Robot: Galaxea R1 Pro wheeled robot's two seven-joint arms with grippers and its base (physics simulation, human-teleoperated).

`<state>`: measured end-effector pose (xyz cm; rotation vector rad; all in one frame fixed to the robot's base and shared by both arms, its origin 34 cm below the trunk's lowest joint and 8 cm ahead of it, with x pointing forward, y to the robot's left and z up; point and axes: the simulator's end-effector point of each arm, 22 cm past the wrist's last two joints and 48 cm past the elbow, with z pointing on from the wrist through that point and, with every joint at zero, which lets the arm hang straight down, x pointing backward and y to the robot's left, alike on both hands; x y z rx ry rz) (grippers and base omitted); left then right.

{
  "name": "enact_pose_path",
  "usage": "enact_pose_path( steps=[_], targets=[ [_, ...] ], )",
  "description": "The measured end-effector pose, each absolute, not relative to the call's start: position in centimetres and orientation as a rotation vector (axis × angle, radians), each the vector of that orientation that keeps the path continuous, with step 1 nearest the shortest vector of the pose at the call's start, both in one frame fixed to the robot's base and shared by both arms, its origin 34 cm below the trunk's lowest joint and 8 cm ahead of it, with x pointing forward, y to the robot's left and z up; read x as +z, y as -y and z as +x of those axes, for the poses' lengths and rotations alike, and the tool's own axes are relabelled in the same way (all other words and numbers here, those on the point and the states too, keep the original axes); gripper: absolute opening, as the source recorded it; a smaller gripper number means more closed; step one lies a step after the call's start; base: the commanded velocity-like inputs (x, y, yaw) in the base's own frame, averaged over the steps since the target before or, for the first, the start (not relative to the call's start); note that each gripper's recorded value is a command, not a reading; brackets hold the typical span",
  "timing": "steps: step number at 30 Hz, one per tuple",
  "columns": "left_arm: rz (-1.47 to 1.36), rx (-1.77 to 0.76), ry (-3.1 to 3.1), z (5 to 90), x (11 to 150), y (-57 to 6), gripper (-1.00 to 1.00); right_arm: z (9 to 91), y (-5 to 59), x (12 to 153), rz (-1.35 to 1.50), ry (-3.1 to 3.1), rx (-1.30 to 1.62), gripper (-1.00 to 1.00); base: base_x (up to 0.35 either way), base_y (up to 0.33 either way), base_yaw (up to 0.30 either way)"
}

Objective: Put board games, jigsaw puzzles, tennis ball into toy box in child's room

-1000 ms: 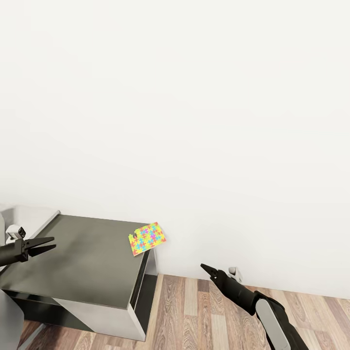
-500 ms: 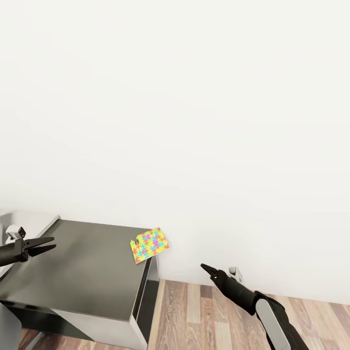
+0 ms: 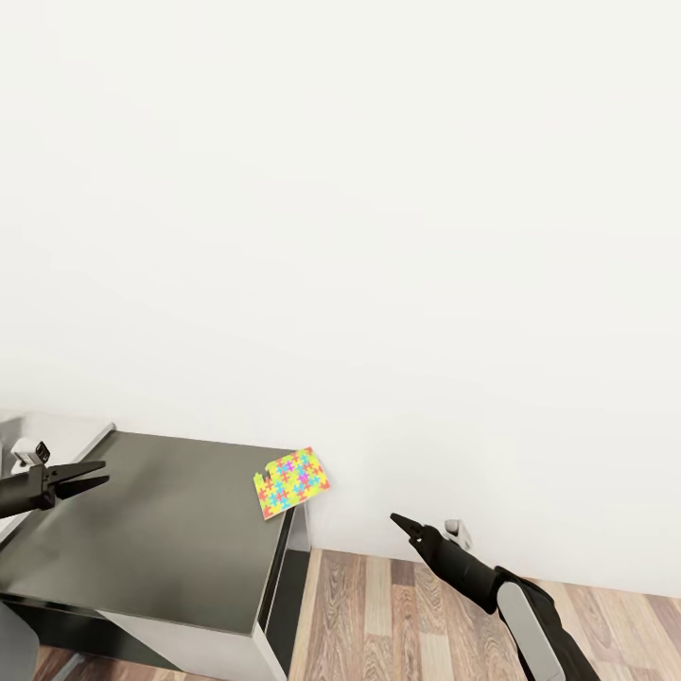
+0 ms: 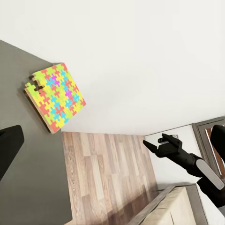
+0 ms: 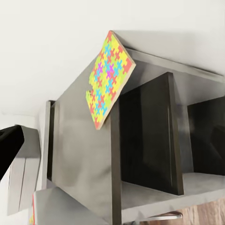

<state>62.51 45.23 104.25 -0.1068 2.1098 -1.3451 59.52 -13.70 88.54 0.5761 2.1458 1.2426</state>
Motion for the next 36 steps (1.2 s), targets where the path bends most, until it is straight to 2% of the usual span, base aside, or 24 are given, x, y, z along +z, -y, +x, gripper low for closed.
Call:
enact_pose_path(
  steps=[24, 29, 36],
  targets=[
    [-0.108, -1.353, -2.102, 63.1, 103.8, -45.0, 1.00, 60.4, 14.0, 88.0, 0.570, -2.123, 1.216, 1.00, 0.000, 0.000, 0.000],
    [-0.098, -1.420, -2.087, 63.9, 102.8, -42.3, 1.00, 60.9, 14.2, 87.7, 0.571, -2.108, 1.202, 1.00, 0.000, 0.000, 0.000],
    [-0.055, -1.646, -2.036, 65.7, 102.0, -33.2, 1.00, 61.0, 12.9, 86.5, 0.579, -2.099, 1.198, 1.00, 0.000, 0.000, 0.000]
  ],
)
